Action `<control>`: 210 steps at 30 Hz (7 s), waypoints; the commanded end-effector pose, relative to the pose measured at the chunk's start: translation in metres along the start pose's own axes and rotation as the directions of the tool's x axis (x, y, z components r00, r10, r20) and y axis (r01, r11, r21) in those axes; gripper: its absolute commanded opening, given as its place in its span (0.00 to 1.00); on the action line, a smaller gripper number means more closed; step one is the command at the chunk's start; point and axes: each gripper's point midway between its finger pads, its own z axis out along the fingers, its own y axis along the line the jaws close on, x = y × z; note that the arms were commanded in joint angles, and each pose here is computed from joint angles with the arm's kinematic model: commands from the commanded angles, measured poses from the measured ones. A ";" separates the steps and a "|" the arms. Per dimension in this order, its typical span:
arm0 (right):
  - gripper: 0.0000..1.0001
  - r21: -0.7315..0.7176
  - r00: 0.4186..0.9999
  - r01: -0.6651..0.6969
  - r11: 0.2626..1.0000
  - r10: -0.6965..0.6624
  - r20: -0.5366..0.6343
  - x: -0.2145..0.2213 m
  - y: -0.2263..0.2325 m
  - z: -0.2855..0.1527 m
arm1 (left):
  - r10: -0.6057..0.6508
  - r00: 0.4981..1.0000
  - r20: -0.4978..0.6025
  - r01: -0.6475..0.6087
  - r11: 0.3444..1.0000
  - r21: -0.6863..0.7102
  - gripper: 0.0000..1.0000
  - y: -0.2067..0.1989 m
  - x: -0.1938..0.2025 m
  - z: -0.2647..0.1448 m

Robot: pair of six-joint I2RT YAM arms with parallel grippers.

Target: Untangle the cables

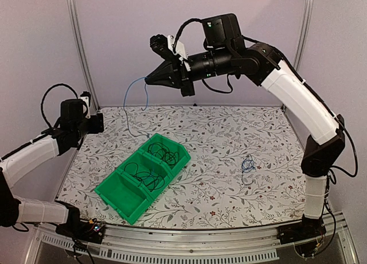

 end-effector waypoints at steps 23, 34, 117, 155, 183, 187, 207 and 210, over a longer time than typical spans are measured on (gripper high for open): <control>0.00 -0.150 0.998 -0.026 0.988 0.035 0.055 -0.002 0.069 0.106 | -0.017 0.999 0.033 0.016 0.999 0.038 0.80 -0.003 -0.016 -0.005; 0.00 -0.114 0.998 0.005 0.993 0.004 0.070 -0.015 0.068 0.103 | -0.015 1.000 0.026 0.014 0.999 0.051 0.79 -0.005 -0.014 -0.004; 0.00 -0.270 0.935 -0.232 0.934 0.137 -0.328 0.178 0.171 0.167 | -0.023 0.999 0.036 0.020 0.997 0.074 0.79 -0.007 -0.017 -0.009; 0.44 -0.070 0.834 -0.134 0.988 0.074 -0.547 0.206 0.156 0.116 | -0.041 0.997 0.071 0.028 0.984 0.174 0.76 -0.027 -0.026 -0.022; 0.38 0.721 0.431 -0.238 0.650 0.736 -0.522 0.393 0.111 -0.284 | 0.394 0.918 -0.039 -0.115 0.359 0.926 0.62 -0.494 0.113 -0.150; 0.43 0.800 0.409 -0.222 0.557 0.798 -0.442 0.403 0.104 -0.310 | 0.437 0.897 -0.072 -0.095 0.347 0.933 0.58 -0.534 0.154 -0.138; 0.48 0.826 0.405 -0.247 0.507 0.828 -0.387 0.410 0.106 -0.315 | 0.474 0.869 -0.139 0.007 0.270 0.963 0.32 -0.594 0.223 -0.117; 0.48 0.823 0.410 -0.257 0.506 0.829 -0.382 0.409 0.107 -0.313 | 0.460 0.878 -0.135 -0.003 0.286 0.958 0.19 -0.592 0.217 -0.113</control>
